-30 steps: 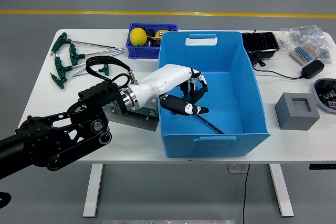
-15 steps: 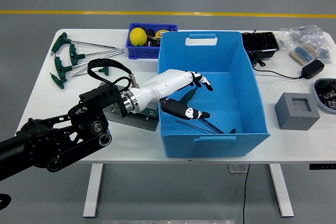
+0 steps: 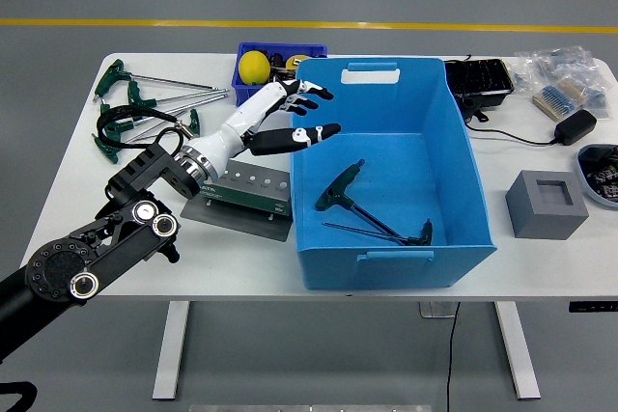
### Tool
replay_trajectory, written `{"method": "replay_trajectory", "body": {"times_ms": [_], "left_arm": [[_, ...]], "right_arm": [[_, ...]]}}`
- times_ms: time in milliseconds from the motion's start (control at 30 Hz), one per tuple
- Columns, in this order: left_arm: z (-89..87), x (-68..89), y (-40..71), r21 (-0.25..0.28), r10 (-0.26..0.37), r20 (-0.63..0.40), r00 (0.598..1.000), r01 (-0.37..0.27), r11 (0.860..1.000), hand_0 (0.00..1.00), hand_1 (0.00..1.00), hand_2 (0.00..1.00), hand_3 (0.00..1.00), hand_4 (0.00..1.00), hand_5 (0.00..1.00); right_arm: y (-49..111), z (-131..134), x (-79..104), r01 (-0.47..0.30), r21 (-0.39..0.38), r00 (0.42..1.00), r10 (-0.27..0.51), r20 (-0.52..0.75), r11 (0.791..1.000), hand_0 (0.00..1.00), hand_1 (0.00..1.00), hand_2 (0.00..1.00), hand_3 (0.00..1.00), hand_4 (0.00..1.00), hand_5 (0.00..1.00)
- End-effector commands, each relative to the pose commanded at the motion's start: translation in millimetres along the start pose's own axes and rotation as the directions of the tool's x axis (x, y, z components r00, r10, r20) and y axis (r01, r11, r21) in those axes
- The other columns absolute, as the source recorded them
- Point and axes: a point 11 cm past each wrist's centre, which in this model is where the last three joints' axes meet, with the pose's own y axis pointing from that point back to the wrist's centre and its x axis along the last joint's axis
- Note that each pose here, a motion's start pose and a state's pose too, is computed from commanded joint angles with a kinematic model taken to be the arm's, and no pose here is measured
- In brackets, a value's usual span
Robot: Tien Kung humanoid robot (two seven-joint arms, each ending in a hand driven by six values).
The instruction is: Lift tool from toolbox,place it in box,lift tool from toolbox,place it in box
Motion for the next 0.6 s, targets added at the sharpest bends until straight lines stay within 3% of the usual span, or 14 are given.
{"method": "replay_trajectory", "body": {"times_ms": [100,200,300,600], "left_arm": [[-13.4,9.4,7.6,0.037,0.045,-0.178,0.983,-0.039,0.999,0.68,0.742,0.866,0.757,0.914,0.674],[-27.5,18.9,18.4,0.072,0.109,-0.344,0.933,-0.09,0.993,0.695,0.747,0.866,0.766,0.912,0.701],[-38.9,26.2,28.7,0.099,0.157,-0.415,0.896,-0.127,0.987,0.695,0.747,0.866,0.766,0.912,0.701],[-58.9,62.7,68.8,0.13,0.334,-0.391,0.858,-0.308,0.943,0.707,0.739,0.863,0.765,0.907,0.722]], "right_arm": [[0.0,-0.6,-0.1,0.001,0.002,1.0,-0.001,0.001,1.0,0.699,0.669,0.731,0.558,0.792,0.688],[0.0,0.4,-0.2,0.001,0.001,1.0,-0.001,0.002,1.0,0.697,0.668,0.728,0.558,0.793,0.687],[0.0,1.3,-0.4,0.001,0.0,1.0,-0.001,0.001,1.0,0.697,0.668,0.728,0.558,0.793,0.687],[-0.2,6.9,-0.1,0.001,-0.009,1.0,-0.001,-0.004,1.0,0.696,0.666,0.728,0.558,0.792,0.688]]}}
